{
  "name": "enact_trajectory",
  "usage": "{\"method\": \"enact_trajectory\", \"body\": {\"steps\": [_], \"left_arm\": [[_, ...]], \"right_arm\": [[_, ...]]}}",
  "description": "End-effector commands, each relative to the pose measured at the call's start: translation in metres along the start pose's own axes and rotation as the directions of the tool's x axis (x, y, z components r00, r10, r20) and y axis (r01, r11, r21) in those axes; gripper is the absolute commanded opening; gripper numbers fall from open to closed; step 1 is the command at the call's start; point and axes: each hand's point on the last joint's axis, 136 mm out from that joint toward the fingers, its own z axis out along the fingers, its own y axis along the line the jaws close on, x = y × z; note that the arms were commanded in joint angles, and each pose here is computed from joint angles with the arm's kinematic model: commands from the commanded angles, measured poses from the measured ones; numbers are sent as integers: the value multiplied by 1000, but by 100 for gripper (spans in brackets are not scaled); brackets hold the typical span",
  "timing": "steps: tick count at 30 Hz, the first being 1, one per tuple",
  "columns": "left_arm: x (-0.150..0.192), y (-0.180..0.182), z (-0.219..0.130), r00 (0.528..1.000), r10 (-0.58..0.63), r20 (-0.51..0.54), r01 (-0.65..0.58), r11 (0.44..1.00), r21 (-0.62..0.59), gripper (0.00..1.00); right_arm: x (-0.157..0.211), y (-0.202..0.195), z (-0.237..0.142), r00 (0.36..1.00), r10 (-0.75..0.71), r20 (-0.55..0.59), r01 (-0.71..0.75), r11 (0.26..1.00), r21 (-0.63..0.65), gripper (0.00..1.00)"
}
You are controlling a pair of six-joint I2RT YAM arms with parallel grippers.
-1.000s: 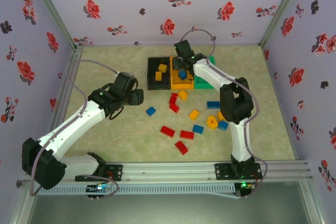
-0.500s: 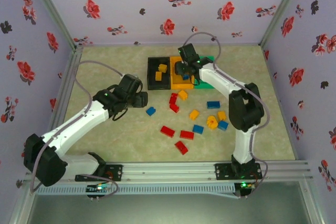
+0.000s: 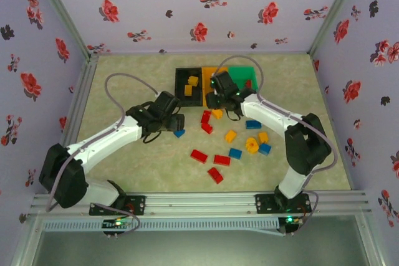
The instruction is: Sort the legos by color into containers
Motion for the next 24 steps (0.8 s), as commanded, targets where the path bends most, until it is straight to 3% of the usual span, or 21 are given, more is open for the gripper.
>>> {"method": "enact_trajectory", "body": {"steps": [1, 3, 13, 24], "left_arm": [[20, -2, 16, 997, 18, -70, -18, 1000, 3, 78], [29, -9, 24, 991, 76, -110, -72, 997, 39, 83], [57, -13, 66, 925, 283, -254, -275, 959, 65, 83], [51, -22, 91, 863, 462, -206, -443, 887, 133, 81]], "right_arm": [[-3, 0, -14, 998, 37, 48, -36, 999, -12, 42], [0, -4, -18, 997, 53, 56, -52, 999, -4, 43], [8, -24, -38, 994, 79, 76, -85, 994, 67, 43], [32, -40, -60, 985, 150, 88, -157, 985, 77, 45]]}}
